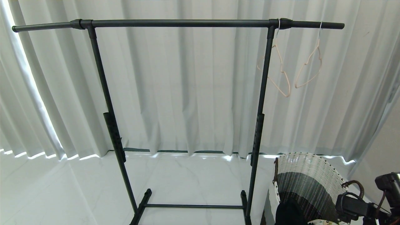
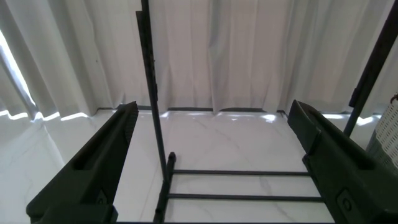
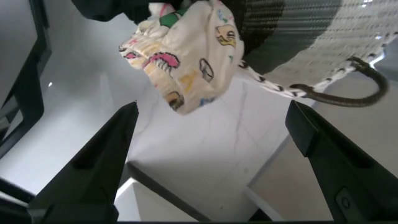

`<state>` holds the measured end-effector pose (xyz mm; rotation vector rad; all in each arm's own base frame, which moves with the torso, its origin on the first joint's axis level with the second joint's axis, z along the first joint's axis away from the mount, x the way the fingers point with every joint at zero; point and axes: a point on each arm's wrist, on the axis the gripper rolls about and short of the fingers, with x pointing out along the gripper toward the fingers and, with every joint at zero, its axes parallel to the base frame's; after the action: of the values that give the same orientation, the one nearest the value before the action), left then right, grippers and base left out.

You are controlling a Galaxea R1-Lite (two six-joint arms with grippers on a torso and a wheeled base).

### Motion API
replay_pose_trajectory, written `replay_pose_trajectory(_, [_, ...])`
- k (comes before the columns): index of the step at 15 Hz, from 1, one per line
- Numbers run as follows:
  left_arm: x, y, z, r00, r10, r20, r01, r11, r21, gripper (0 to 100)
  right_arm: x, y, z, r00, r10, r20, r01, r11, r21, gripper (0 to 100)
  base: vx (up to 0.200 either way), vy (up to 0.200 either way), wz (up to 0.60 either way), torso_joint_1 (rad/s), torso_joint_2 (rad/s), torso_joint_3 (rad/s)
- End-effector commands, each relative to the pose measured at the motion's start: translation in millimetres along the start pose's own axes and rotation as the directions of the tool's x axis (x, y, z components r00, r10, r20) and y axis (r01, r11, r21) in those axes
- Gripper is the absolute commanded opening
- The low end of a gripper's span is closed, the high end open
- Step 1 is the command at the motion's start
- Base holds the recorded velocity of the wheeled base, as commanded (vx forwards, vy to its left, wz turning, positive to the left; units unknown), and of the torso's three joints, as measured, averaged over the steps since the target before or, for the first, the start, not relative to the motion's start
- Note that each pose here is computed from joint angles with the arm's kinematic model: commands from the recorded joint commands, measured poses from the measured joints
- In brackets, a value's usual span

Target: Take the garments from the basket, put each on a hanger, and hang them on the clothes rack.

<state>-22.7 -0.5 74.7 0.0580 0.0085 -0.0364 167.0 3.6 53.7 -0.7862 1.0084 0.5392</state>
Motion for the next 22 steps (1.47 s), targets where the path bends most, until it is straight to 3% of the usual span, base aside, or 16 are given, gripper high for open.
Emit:
replay_pose_trajectory(1, [0.0, 0.0, 0.0, 1.000, -0.001, 0.000, 0.001, 1.000, 0.000, 100, 21.7, 2.4, -2.9, 0.997, 0.058, -0.046, -0.058, 0.998, 0.002, 100, 0.000, 0.000, 0.00, 0.000, 0.00, 0.000])
replay_pose_trajectory(9, [0.0, 0.0, 0.0, 1.000, -0.001, 0.000, 0.001, 1.000, 0.000, 100, 62.9, -16.0, -4.3, 0.998, -0.042, -0.051, 0.044, 0.998, 0.044, 100, 0.000, 0.000, 0.00, 0.000, 0.00, 0.000])
replay_pose_trajectory(17, [0.0, 0.0, 0.0, 1.000, -0.001, 0.000, 0.001, 1.000, 0.000, 100, 68.9, -21.8, -6.9, 0.992, -0.111, -0.053, 0.114, 0.991, 0.065, 100, 0.000, 0.000, 0.00, 0.000, 0.00, 0.000])
replay_pose_trajectory(18, [0.0, 0.0, 0.0, 1.000, -0.001, 0.000, 0.001, 1.000, 0.000, 100, 68.8, -22.2, -6.6, 0.992, -0.117, -0.049, 0.120, 0.991, 0.065, 0, 0.000, 0.000, 0.00, 0.000, 0.00, 0.000])
replay_pose_trajectory(22, [0.0, 0.0, 0.0, 1.000, -0.001, 0.000, 0.001, 1.000, 0.000, 100, 42.9, -18.1, -7.2, 0.982, -0.186, 0.006, 0.184, 0.977, 0.108, 0, 0.000, 0.000, 0.00, 0.000, 0.00, 0.000])
